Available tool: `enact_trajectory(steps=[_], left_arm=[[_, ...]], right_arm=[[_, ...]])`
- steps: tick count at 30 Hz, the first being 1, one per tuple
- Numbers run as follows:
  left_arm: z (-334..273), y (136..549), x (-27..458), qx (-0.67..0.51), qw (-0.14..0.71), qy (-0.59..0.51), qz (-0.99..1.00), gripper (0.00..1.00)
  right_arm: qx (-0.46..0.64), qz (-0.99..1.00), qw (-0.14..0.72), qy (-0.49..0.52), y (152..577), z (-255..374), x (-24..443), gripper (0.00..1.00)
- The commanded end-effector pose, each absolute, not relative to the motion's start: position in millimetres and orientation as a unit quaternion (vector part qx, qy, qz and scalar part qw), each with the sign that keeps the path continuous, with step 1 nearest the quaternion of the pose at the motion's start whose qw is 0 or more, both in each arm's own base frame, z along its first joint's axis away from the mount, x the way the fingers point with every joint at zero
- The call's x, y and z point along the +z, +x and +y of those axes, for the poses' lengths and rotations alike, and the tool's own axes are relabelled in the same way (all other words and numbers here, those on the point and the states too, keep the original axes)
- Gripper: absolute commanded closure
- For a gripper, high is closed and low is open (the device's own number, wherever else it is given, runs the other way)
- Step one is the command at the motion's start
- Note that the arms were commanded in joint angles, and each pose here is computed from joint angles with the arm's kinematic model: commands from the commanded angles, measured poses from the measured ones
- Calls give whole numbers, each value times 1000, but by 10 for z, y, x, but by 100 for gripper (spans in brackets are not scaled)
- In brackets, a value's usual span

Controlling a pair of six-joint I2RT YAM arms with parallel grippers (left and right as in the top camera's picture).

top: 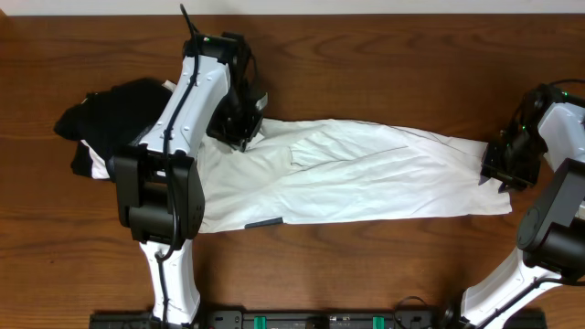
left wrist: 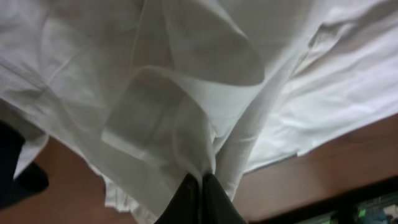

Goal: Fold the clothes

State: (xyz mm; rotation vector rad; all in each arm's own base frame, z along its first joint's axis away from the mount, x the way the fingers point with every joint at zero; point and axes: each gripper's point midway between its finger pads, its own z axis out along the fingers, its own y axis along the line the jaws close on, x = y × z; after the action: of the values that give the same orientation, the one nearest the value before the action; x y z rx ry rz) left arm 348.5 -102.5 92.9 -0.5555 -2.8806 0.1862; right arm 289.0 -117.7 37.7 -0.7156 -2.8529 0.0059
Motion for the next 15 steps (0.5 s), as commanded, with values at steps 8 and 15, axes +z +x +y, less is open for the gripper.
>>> enact_trajectory(steps=[8,15], left_arm=[[-744,3585,1028,-17,78,-193,-978,43],[-1023,3970,965,37,-8,-173,-984,39]], right_arm=[[2,-964,86,-250,2913,-1199,433,57],[-7,-965,81,-251,2943,-1175,430,55]])
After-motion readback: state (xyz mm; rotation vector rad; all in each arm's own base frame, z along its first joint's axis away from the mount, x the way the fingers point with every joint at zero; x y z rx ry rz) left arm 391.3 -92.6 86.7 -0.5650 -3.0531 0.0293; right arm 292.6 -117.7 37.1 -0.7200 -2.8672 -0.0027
